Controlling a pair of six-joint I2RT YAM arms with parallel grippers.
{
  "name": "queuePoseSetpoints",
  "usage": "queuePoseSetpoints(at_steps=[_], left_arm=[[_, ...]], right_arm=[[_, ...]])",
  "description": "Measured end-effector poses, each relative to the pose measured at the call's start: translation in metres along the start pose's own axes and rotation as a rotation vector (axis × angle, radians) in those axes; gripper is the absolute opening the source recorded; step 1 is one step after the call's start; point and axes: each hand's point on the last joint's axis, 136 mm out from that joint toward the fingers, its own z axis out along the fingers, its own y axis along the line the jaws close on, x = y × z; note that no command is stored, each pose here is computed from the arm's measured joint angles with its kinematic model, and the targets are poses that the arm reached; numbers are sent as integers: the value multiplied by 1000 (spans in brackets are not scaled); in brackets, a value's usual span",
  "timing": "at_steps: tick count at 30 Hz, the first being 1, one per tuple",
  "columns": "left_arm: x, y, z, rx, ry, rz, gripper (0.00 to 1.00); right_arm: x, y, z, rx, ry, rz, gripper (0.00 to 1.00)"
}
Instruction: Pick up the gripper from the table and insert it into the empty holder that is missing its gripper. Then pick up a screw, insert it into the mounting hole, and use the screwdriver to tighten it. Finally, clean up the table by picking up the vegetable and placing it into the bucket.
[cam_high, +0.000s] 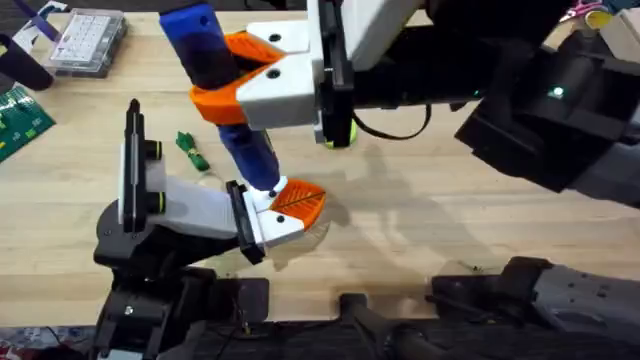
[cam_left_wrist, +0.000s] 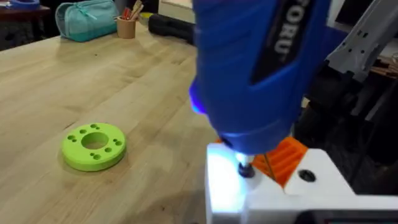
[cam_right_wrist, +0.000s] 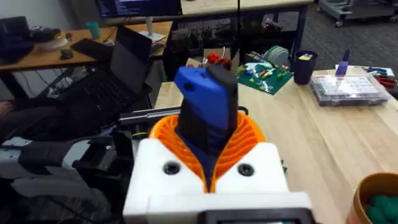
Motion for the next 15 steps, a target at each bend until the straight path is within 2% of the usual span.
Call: queuePoseSetpoints(at_steps=[15], left_arm=[[0,-1,0,7,2,-6,13]], right_arm=[[3,0,-3,8,-4,4,27]])
